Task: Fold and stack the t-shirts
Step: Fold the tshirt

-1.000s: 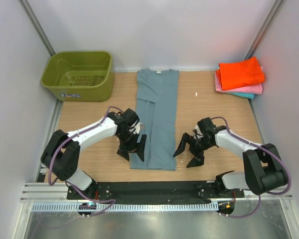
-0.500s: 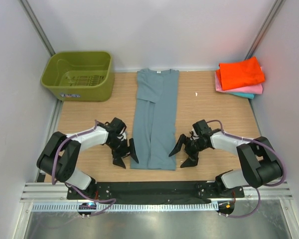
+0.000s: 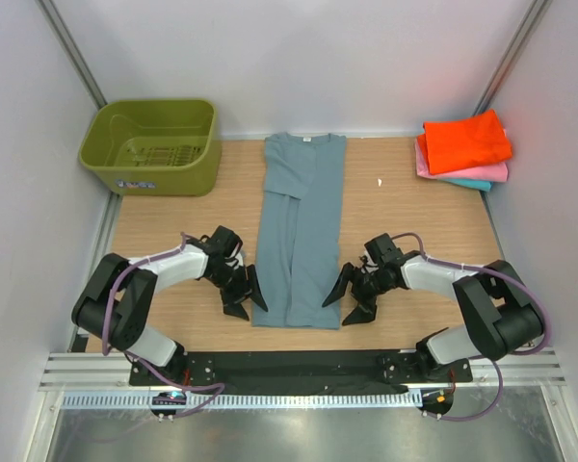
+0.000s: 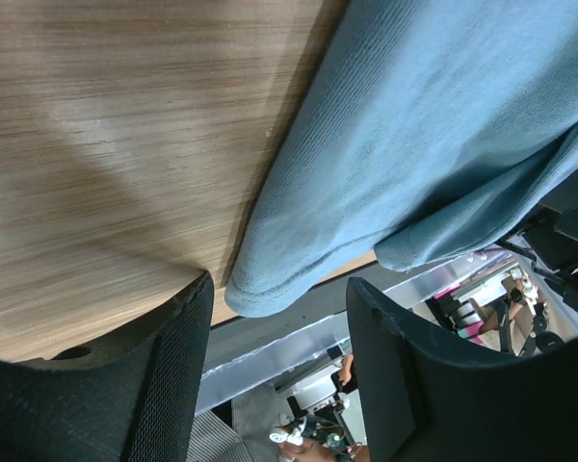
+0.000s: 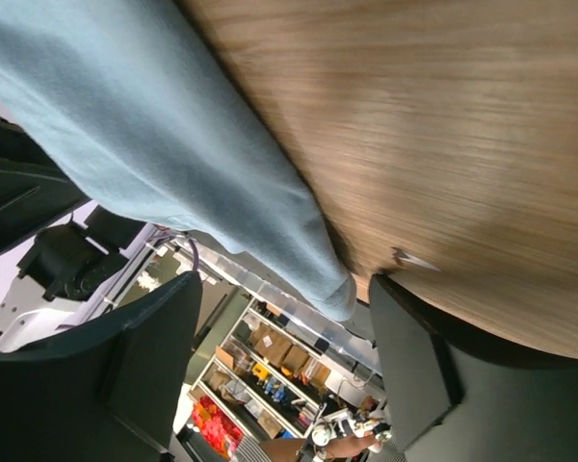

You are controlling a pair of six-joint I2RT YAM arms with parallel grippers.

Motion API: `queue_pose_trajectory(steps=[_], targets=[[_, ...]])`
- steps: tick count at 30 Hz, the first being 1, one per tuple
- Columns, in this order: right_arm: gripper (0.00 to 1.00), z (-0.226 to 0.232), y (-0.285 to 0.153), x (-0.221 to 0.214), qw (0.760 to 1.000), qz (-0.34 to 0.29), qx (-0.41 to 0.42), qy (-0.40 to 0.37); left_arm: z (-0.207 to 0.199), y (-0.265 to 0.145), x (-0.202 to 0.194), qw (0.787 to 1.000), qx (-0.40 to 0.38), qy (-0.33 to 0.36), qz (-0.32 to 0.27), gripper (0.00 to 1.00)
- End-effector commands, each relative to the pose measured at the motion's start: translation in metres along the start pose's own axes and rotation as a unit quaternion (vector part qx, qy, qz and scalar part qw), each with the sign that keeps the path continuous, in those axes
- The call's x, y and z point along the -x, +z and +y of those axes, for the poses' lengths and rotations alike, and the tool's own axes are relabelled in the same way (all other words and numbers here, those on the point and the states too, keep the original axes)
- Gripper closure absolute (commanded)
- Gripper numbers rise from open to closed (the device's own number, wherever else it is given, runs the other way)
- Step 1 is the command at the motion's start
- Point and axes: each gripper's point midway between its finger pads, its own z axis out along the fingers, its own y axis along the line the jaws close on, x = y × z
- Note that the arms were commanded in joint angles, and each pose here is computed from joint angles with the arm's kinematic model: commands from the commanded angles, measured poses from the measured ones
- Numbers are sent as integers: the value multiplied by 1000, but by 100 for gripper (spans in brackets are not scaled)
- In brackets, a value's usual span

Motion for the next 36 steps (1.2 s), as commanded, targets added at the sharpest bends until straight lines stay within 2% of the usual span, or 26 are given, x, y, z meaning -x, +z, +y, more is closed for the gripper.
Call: queue_pose_trajectory(steps=[1, 9, 11, 12, 15, 16, 17, 19, 22, 26, 29, 36], targets=[[25, -27, 5, -2, 999, -9, -51, 9, 3, 4, 4, 1000, 2, -1, -3, 41], [43, -10, 19, -5, 1000, 11, -19, -10, 2, 10, -1, 1000, 0, 6, 11, 55], [47, -9, 21, -5, 1000, 12, -20, -10, -4, 10, -1, 1000, -10, 13, 13, 64], [49, -8, 21, -5, 1000, 13, -18, -12, -6, 11, -1, 1000, -12, 15, 15, 76], [63, -7, 20, -5, 1000, 10, -15, -14, -11, 11, 2, 999, -18, 27, 12, 86], [71, -7, 19, -5, 1000, 9, -15, -14, -12, 10, 2, 999, -20, 28, 13, 95], [74, -6, 19, -5, 1000, 8, -14, -15, -12, 10, 3, 999, -21, 29, 12, 100], [86, -3, 14, -3, 1000, 2, -11, -19, -17, 7, 3, 999, -28, 36, 10, 100], [98, 0, 3, 7, 1000, -14, -10, -24, -28, 0, 6, 997, -46, 56, 3, 100], [98, 2, -18, 11, 998, -29, -17, -46, -66, -23, 24, 990, -85, 111, -32, 100], [98, 19, -36, 22, 995, -56, 0, -78, -90, -40, 36, 981, -103, 153, -56, 100], [98, 80, -78, 72, 983, -130, 54, -119, -127, -73, 69, 969, -126, 189, -98, 100]])
